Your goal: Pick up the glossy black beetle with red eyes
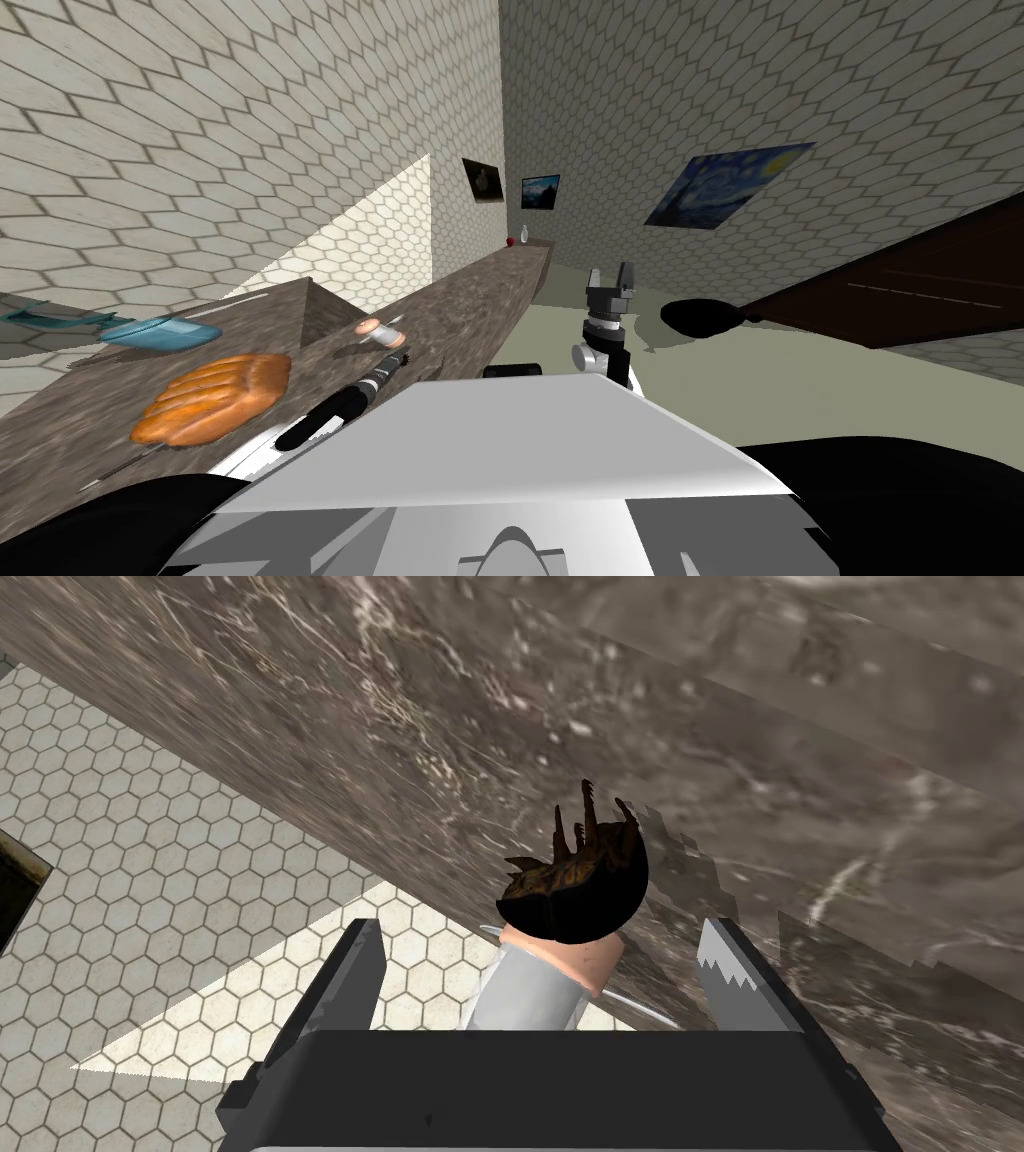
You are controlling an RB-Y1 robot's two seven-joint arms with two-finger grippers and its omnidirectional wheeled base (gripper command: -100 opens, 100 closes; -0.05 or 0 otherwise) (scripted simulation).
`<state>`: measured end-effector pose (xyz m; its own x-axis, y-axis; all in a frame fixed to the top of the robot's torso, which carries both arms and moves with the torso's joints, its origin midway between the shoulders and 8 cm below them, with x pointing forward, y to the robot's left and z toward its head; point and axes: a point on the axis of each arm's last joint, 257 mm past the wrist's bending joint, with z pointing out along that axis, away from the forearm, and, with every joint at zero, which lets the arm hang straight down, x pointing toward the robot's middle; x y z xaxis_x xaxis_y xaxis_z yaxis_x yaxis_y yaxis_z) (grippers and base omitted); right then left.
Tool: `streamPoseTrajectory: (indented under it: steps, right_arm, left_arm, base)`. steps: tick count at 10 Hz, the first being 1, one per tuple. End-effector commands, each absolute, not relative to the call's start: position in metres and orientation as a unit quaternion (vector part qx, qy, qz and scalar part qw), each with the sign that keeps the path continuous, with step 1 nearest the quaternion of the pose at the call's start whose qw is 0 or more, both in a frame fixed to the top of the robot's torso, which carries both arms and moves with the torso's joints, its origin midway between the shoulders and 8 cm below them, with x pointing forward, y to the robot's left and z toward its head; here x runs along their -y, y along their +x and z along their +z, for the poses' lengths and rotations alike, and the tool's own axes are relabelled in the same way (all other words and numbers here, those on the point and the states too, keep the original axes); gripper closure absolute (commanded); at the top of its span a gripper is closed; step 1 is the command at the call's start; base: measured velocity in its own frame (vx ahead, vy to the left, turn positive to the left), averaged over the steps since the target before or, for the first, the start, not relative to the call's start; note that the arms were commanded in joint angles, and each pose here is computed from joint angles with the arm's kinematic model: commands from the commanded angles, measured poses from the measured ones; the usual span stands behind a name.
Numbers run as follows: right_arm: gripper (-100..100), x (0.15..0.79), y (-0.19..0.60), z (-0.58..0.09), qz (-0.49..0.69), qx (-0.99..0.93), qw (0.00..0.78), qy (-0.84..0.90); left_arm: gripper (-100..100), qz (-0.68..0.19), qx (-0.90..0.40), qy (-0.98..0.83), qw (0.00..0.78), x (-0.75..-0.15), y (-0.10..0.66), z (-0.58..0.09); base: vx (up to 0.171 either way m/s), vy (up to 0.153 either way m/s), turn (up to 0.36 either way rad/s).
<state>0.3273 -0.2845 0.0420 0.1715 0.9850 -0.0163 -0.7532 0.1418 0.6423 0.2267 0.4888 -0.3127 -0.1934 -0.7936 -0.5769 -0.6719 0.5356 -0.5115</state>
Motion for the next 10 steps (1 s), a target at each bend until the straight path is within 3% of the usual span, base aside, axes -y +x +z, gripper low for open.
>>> streamPoseTrajectory:
  steps: [1, 2, 3, 6, 7, 10]
  right_arm:
    - [0, 0.285, 0.327, 0.042, 0.603, -0.226, 0.721, 0.257]
    - [0, 0.285, 0.327, 0.042, 0.603, -0.226, 0.721, 0.257]
    - [0, 0.285, 0.327, 0.042, 0.603, -0.226, 0.721, 0.257]
    - [0, 0.285, 0.327, 0.042, 0.603, -0.226, 0.721, 0.257]
    - [0, 0.285, 0.327, 0.042, 0.603, -0.226, 0.721, 0.257]
    - [0, 0.285, 0.327, 0.042, 0.603, -0.226, 0.721, 0.257]
  left_arm:
    - [-100, -0.072, -0.769, -0.476, 0.420, -0.489, 0.227, -0.313]
    - [0, -0.071, -0.770, -0.478, 0.418, -0.489, 0.225, -0.314]
    - [-100, -0.069, -0.767, -0.481, 0.418, -0.494, 0.225, -0.321]
    - [-100, -0.068, -0.766, -0.483, 0.418, -0.496, 0.225, -0.325]
    - [100, -0.068, -0.766, -0.483, 0.418, -0.496, 0.225, -0.325]
    - [100, -0.067, -0.766, -0.483, 0.418, -0.496, 0.225, -0.325]
  base:
    - [0.010, -0.006, -0.012]
    - [0.000, 0.000, 0.000]
    - [0.023, 0.005, -0.075]
    - [0.026, 0.012, -0.029]
    - [0.000, 0.000, 0.000]
    - [0.000, 0.000, 0.000]
